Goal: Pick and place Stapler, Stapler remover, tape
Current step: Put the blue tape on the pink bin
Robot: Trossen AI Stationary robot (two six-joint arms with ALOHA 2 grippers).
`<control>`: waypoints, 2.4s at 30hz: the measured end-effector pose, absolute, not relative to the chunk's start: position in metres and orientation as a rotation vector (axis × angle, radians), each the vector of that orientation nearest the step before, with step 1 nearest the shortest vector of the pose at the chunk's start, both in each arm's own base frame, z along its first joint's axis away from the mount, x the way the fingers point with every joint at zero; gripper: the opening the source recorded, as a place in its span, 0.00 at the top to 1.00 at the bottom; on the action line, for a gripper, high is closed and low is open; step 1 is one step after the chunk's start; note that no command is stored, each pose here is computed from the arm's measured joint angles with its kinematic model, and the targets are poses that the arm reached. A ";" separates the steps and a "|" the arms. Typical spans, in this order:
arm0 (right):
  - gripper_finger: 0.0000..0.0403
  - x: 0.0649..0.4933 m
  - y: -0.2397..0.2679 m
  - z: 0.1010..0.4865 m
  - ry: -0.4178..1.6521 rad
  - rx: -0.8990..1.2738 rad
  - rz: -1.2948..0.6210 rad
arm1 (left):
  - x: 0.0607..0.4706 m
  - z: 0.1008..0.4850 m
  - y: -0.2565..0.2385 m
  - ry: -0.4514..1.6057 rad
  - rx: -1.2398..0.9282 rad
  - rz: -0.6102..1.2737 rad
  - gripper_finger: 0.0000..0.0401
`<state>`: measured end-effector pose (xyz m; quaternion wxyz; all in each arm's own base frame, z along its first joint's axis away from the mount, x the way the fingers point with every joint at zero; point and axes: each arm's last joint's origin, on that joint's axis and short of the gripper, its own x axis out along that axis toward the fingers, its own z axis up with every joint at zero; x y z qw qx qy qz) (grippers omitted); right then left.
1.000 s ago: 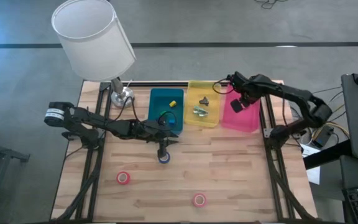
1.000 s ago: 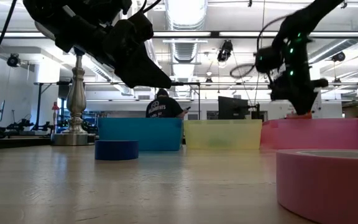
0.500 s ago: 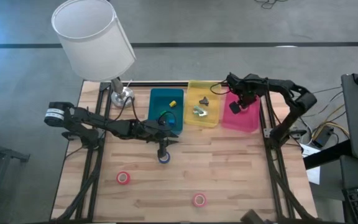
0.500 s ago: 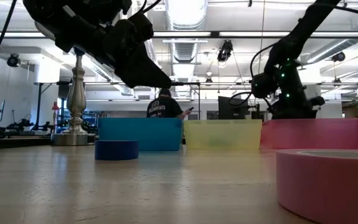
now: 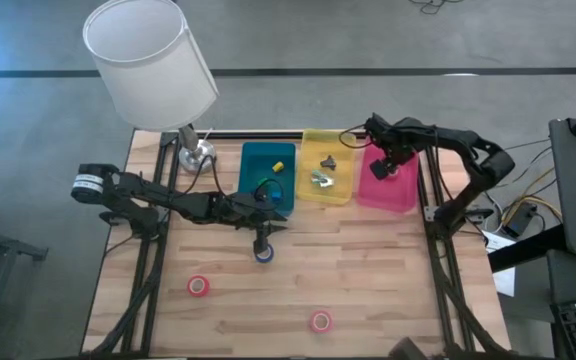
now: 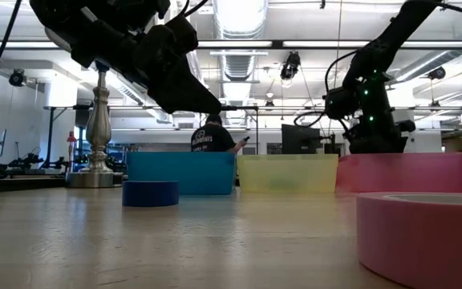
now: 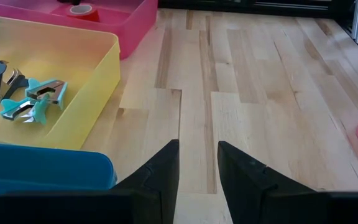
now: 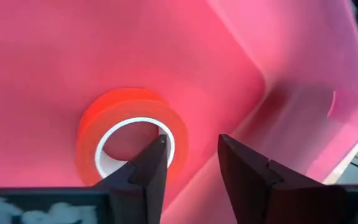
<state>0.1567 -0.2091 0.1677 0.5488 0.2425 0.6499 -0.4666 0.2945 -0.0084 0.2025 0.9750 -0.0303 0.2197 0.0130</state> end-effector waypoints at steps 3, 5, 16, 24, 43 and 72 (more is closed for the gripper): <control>0.61 0.156 -0.205 0.177 1.505 0.580 -1.093 | 0.295 0.203 -0.008 0.443 -0.061 0.026 0.72; 0.60 0.156 -0.201 0.185 1.461 0.602 -1.093 | 0.294 0.203 -0.008 0.443 -0.061 0.026 0.72; 0.60 0.167 -0.135 0.249 1.132 0.572 -0.925 | 0.292 0.204 -0.034 0.576 -0.030 -0.177 0.73; 0.59 0.178 -0.075 0.273 0.946 0.511 -0.742 | 0.281 0.202 -0.061 0.787 -0.109 -0.163 0.79; 0.56 0.232 -0.015 0.235 0.969 0.346 -0.439 | 0.276 0.167 -0.076 0.890 -0.156 0.020 0.66; 0.59 0.284 0.008 0.211 0.847 0.225 -0.090 | 0.296 0.156 -0.082 0.812 -0.023 -0.069 0.90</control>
